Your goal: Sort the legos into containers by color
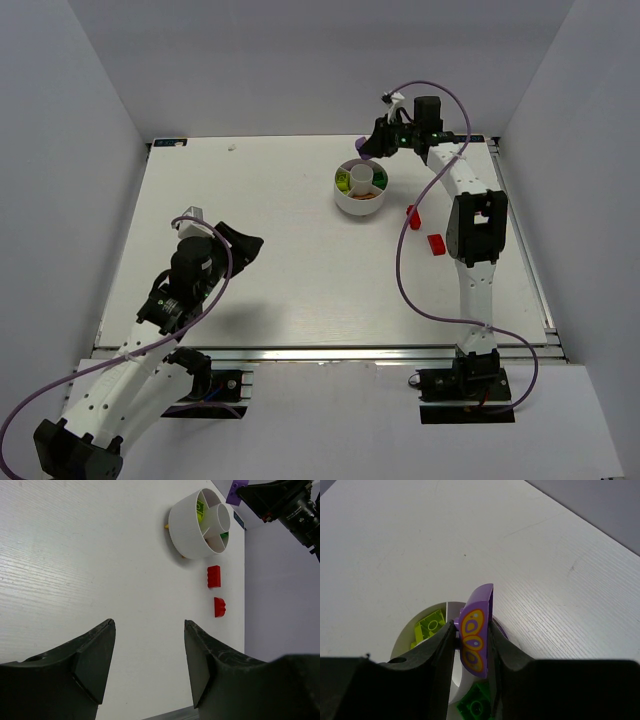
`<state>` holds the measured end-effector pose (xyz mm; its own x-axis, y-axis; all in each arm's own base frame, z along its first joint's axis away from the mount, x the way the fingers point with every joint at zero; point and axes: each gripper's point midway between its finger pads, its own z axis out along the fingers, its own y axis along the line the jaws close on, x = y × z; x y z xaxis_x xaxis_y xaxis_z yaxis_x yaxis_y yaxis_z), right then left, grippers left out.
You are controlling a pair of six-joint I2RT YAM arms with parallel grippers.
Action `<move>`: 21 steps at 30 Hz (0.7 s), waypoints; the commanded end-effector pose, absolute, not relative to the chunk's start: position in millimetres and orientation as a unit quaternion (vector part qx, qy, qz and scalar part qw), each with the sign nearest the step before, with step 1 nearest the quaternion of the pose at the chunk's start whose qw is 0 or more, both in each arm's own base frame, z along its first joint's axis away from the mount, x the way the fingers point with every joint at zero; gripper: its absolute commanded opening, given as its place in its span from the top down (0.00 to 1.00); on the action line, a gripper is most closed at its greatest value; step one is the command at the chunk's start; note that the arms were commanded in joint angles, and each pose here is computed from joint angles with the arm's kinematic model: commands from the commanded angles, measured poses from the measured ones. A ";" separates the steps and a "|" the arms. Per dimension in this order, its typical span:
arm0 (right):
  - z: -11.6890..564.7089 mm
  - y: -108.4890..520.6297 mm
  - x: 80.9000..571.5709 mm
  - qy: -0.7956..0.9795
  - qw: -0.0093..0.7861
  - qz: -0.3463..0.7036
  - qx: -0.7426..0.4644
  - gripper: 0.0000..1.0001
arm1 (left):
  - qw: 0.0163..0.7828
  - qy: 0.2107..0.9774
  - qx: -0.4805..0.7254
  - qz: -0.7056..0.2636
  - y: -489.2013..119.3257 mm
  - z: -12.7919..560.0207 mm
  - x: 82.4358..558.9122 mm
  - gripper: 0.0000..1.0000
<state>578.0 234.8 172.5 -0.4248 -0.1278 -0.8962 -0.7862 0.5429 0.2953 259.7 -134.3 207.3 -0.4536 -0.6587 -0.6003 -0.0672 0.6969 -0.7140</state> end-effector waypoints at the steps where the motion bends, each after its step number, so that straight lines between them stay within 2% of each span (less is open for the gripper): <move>1: 178.4 234.9 584.4 0.746 0.461 0.355 -0.324 0.82 | 0.473 0.788 -0.226 -0.324 -136.6 212.3 260.1 0.33; 11: 159.3 231.3 580.9 0.757 0.444 0.349 -0.330 0.68 | 0.472 0.788 -0.228 -0.323 -136.3 210.4 260.5 0.33; 18: 155.5 230.1 579.6 0.761 0.440 0.347 -0.329 0.49 | 0.472 0.788 -0.228 -0.323 -136.6 209.5 261.2 0.33; 21: 155.5 230.7 579.0 0.761 0.439 0.347 -0.329 0.46 | 0.472 0.788 -0.227 -0.324 -137.1 209.8 261.5 0.33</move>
<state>577.0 229.5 152.6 -0.4179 -0.1898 -0.8884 -0.7948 0.5501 0.2564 260.6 -134.8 208.1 -0.4514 -0.6602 -0.6003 -0.0650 0.6953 -0.7158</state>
